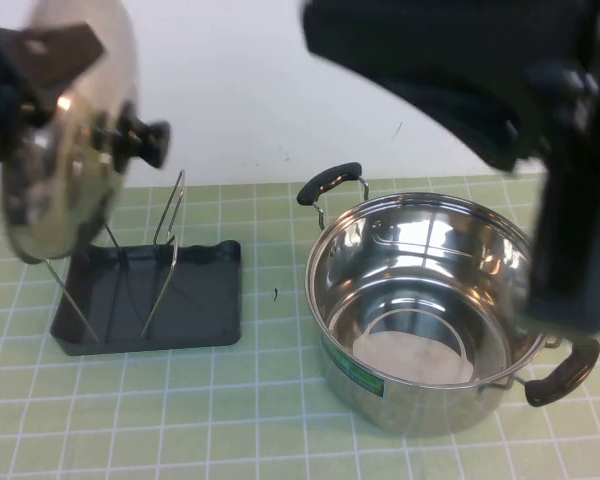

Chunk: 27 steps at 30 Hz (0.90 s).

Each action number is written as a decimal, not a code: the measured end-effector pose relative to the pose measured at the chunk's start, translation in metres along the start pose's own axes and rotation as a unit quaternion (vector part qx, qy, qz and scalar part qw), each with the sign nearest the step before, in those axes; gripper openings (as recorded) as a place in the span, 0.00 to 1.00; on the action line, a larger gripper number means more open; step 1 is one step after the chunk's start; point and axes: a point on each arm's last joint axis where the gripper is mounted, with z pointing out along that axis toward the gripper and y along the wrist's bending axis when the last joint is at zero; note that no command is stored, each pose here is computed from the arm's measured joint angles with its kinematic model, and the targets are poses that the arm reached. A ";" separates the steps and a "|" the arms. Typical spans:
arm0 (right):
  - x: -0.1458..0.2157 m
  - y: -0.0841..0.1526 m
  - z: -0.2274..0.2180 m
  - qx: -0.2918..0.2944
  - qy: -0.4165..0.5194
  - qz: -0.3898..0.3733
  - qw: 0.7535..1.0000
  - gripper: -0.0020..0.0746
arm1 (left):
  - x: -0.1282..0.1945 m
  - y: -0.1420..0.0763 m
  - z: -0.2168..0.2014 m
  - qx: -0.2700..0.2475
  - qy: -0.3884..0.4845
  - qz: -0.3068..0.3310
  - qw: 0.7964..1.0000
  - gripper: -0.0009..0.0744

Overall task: Put pot lid on rack
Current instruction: Place the pot lid on the pot rack

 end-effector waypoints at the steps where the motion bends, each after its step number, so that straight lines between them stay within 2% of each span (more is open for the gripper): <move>1: 0.004 0.003 -0.003 -0.001 0.006 0.001 1.000 0.03 | 0.002 0.009 0.011 -0.006 0.015 -0.006 1.000 0.20; 6: 0.014 0.012 -0.018 0.010 0.020 0.016 1.000 0.03 | 0.018 0.049 0.049 -0.037 0.072 -0.035 0.996 0.20; 10: 0.021 0.015 -0.029 0.032 0.029 0.020 0.999 0.03 | 0.028 0.069 0.063 -0.059 0.095 -0.032 0.993 0.20; 15: 0.023 0.015 -0.036 0.051 0.031 0.019 0.998 0.03 | 0.035 0.080 0.069 -0.067 0.109 -0.023 0.992 0.20; 27: 0.024 0.015 -0.036 0.055 0.032 0.020 0.998 0.03 | 0.050 0.105 0.085 -0.086 0.140 -0.015 0.986 0.20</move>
